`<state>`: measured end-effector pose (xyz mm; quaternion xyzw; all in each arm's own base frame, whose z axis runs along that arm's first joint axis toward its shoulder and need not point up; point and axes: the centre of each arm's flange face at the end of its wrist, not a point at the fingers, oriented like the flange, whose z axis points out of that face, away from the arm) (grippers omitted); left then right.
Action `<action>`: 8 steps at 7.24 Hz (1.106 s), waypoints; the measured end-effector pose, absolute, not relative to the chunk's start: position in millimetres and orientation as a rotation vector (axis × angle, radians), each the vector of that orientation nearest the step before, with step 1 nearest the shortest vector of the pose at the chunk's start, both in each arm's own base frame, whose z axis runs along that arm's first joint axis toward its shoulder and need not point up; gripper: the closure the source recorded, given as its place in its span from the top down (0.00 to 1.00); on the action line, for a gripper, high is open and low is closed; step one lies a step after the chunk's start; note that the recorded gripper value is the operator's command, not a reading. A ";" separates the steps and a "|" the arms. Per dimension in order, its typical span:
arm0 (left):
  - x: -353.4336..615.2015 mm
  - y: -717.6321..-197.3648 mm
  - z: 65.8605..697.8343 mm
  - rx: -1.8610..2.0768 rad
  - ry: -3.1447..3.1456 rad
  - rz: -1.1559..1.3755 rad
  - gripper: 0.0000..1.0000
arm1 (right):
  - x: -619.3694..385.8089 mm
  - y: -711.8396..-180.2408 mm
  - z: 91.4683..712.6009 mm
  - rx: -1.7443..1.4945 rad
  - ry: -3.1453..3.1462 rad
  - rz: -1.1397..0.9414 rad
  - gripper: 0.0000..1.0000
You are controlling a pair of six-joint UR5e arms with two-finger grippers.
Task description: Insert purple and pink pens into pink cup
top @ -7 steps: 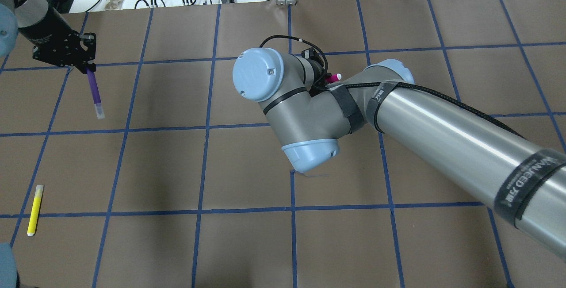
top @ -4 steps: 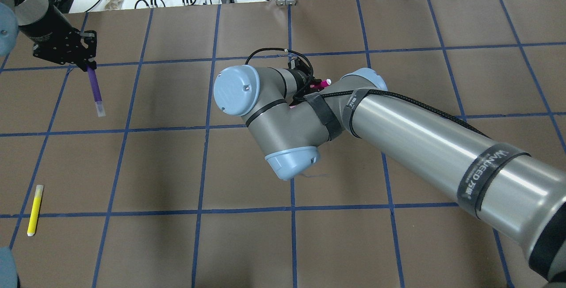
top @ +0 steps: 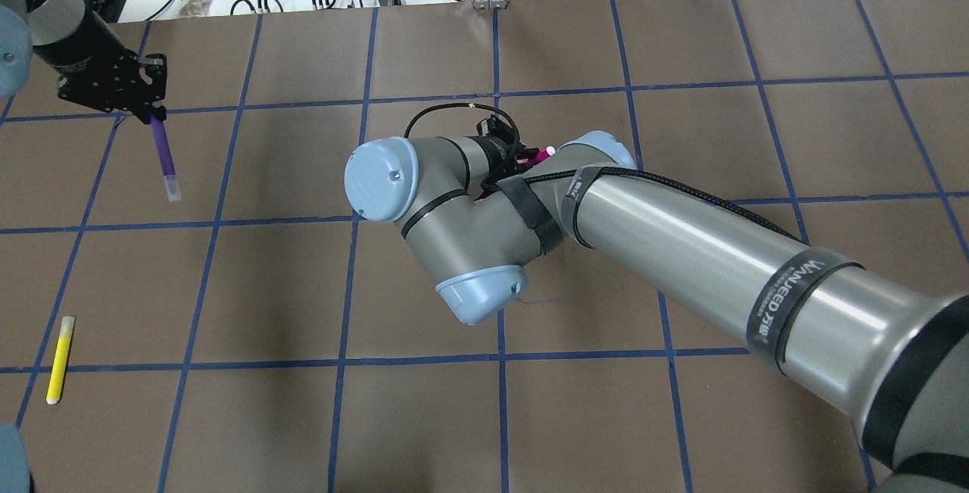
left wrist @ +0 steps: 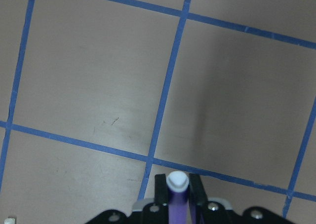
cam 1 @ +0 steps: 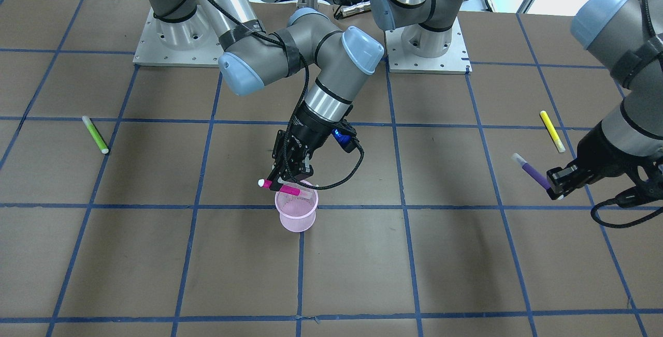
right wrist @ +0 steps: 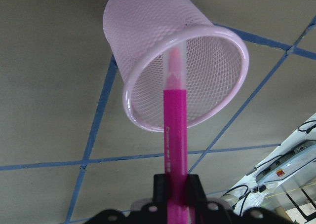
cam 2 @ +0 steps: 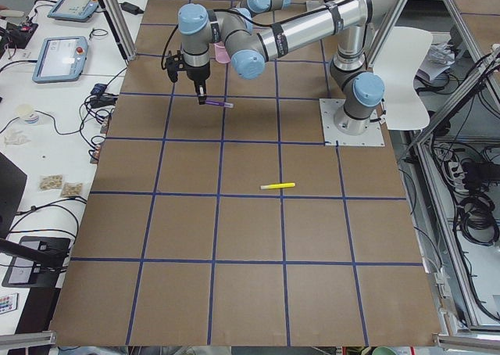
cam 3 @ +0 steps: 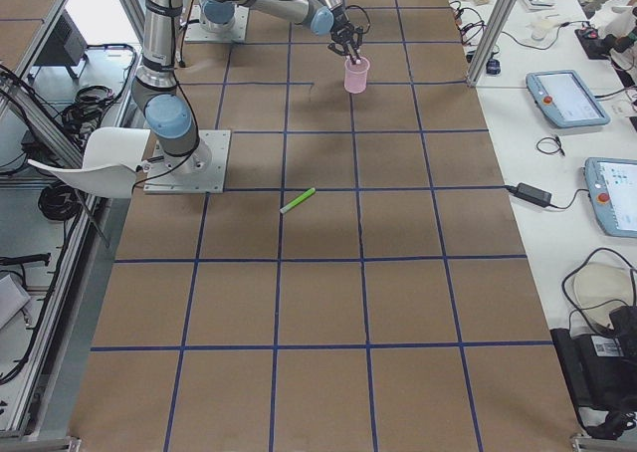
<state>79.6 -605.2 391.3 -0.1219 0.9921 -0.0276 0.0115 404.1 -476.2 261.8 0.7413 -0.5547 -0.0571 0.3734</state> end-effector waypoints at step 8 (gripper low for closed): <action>75.9 -599.1 399.0 -0.377 3.096 -0.106 0.00 | 373.9 -502.5 325.6 1.896 -1.513 -0.011 0.70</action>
